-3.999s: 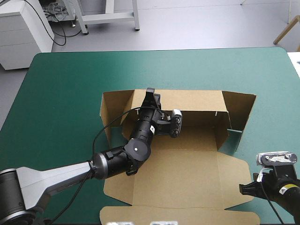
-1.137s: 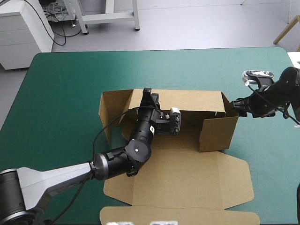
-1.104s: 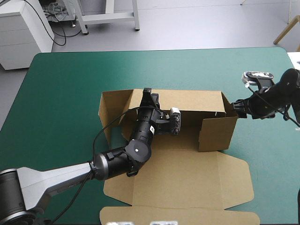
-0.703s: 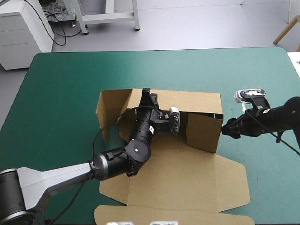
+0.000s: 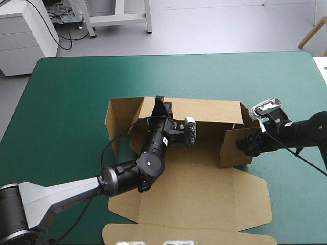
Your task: Fold the box
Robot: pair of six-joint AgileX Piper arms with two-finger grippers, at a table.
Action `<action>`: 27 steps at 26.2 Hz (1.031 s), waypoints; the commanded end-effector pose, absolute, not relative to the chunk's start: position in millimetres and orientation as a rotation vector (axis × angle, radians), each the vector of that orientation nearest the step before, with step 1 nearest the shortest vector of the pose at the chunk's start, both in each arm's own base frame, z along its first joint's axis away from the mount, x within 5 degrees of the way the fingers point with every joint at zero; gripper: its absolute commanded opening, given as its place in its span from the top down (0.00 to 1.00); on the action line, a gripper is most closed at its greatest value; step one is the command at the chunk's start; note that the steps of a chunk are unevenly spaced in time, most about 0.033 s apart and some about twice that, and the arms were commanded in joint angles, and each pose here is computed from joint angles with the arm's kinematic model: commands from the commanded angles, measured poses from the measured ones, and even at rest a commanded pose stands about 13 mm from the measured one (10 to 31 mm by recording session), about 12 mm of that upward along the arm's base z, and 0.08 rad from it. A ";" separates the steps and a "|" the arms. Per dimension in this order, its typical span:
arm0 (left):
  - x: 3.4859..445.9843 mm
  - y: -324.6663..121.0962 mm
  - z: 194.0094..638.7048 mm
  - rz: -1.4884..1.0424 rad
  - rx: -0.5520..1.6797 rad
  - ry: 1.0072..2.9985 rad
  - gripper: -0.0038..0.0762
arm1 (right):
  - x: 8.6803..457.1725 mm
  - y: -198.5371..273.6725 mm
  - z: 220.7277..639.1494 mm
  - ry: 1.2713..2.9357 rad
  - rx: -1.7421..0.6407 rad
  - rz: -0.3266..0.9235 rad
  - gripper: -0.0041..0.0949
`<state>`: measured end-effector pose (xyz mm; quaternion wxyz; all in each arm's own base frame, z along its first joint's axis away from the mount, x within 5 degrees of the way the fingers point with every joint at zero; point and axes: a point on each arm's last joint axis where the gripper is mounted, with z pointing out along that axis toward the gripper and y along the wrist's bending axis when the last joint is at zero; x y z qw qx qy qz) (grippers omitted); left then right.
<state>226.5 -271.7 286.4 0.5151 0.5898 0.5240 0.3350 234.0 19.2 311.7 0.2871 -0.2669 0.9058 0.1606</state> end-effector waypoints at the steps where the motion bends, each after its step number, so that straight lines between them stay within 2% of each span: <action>1: 224.5 -267.3 312.4 0.831 1.327 1.210 0.96 | 230.4 26.3 326.8 2.321 -0.711 0.510 0.32; 3: 224.5 -267.3 312.4 0.831 1.327 1.210 0.96 | 228.7 28.8 316.5 2.329 -0.668 0.569 0.32; 6: 224.5 -267.3 312.4 0.831 1.327 1.210 0.96 | 223.1 28.4 289.9 2.379 -0.584 0.590 0.32; 9: 224.4 -267.8 312.2 0.825 1.331 1.208 0.96 | 223.8 29.0 281.4 2.300 -0.474 0.587 0.40; 14: 223.9 -269.2 311.6 0.809 1.343 1.202 0.96 | 227.6 29.3 285.0 2.211 -0.459 0.568 0.51; 23: 223.9 -269.1 311.6 0.810 1.343 1.202 0.96 | 235.9 57.3 287.5 2.121 -0.540 0.371 0.52; 27: 223.9 -269.1 311.6 0.810 1.343 1.202 0.96 | 237.2 68.5 289.3 2.084 -0.550 0.300 0.65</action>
